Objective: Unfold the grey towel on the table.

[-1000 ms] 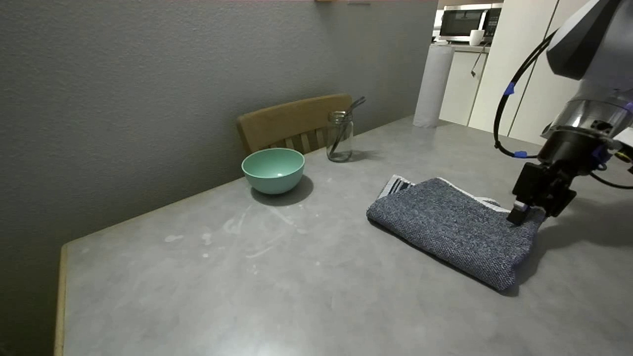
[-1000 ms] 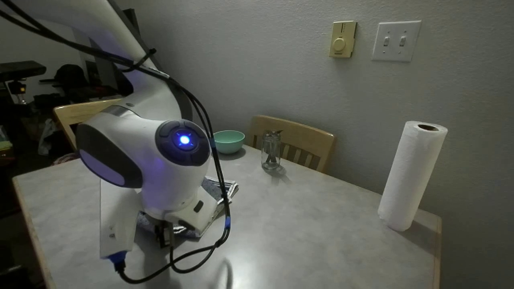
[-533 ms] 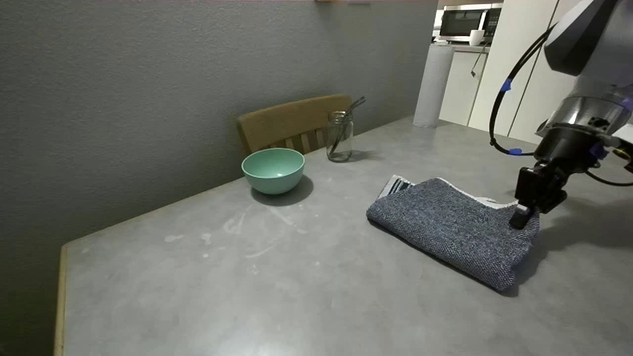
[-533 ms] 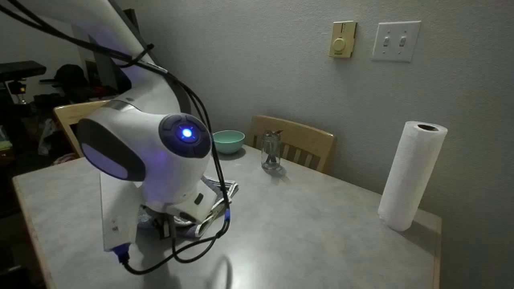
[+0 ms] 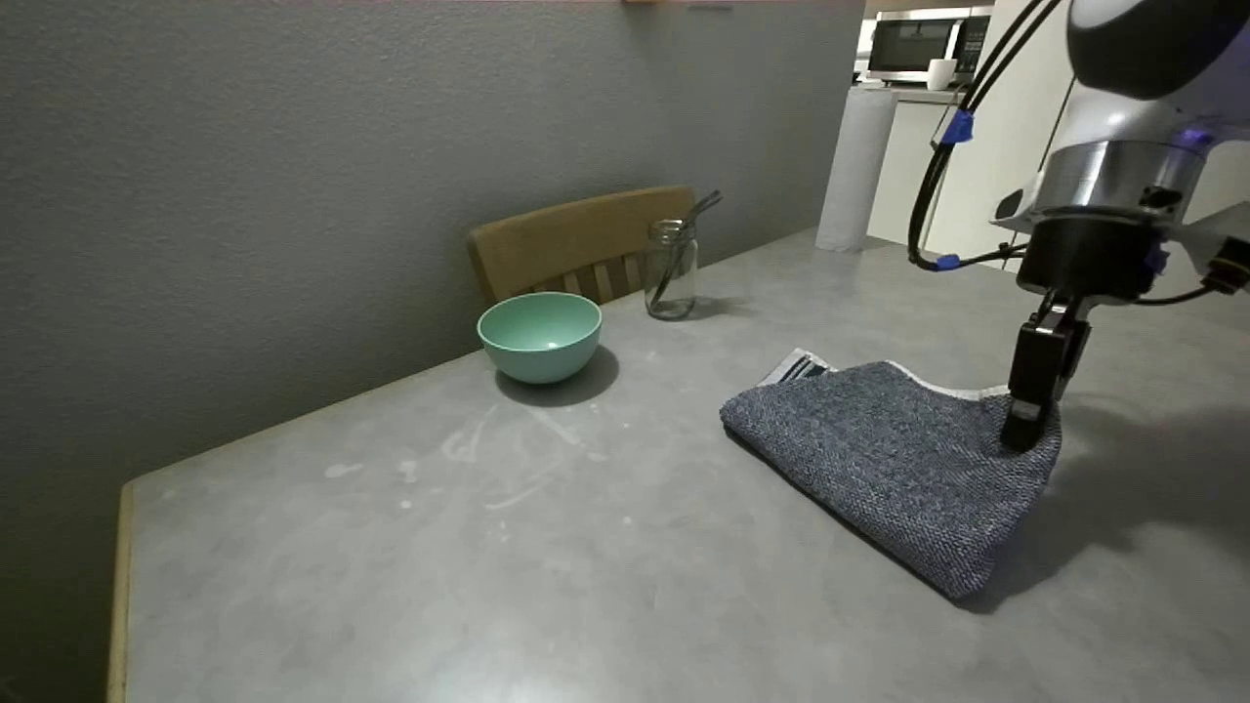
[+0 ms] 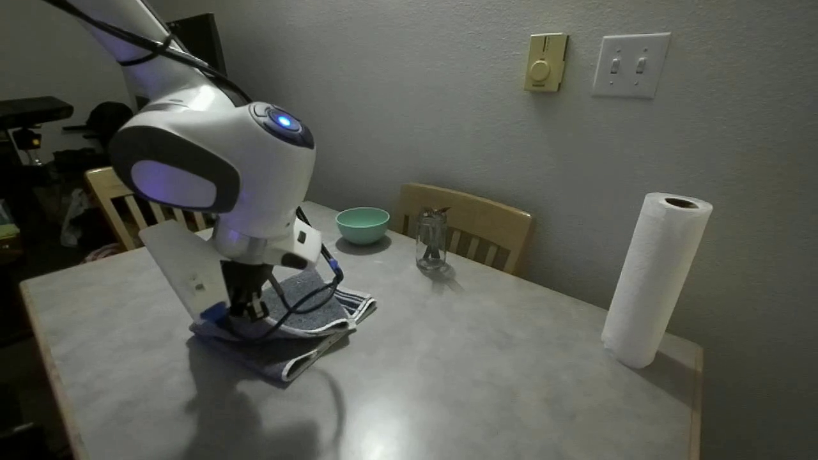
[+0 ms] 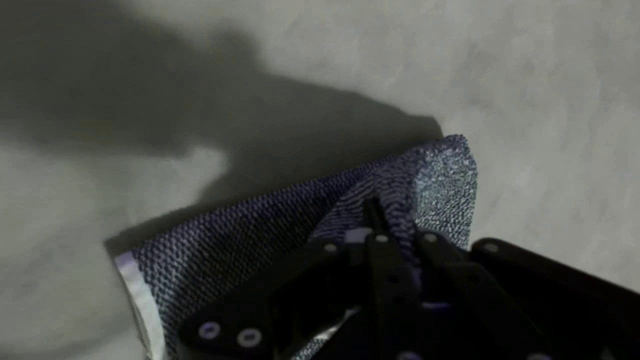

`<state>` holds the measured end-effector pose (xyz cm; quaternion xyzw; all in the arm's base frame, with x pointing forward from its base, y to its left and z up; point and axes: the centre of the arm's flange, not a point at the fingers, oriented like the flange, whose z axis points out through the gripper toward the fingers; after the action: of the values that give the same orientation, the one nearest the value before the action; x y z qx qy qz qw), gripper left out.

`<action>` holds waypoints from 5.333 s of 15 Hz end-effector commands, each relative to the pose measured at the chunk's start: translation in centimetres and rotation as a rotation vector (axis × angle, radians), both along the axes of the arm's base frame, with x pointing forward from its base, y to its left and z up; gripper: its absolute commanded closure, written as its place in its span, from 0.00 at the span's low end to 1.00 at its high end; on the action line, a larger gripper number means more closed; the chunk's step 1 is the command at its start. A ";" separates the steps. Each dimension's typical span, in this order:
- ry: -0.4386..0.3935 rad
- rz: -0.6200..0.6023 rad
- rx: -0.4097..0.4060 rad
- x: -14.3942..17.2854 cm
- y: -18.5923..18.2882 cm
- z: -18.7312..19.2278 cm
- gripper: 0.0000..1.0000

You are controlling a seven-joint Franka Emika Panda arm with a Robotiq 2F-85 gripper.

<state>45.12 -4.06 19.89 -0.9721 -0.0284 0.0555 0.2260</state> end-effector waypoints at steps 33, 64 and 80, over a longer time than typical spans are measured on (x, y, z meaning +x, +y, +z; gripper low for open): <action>0.297 1.041 0.512 5.9 15.9 0.4 0.99; 0.036 0.040 0.469 9.7 13.8 6.3 0.99; 0.369 0.487 0.376 6.3 22.0 -0.1 0.41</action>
<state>50.62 18.22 20.11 -0.8462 -0.2179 0.2600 0.4108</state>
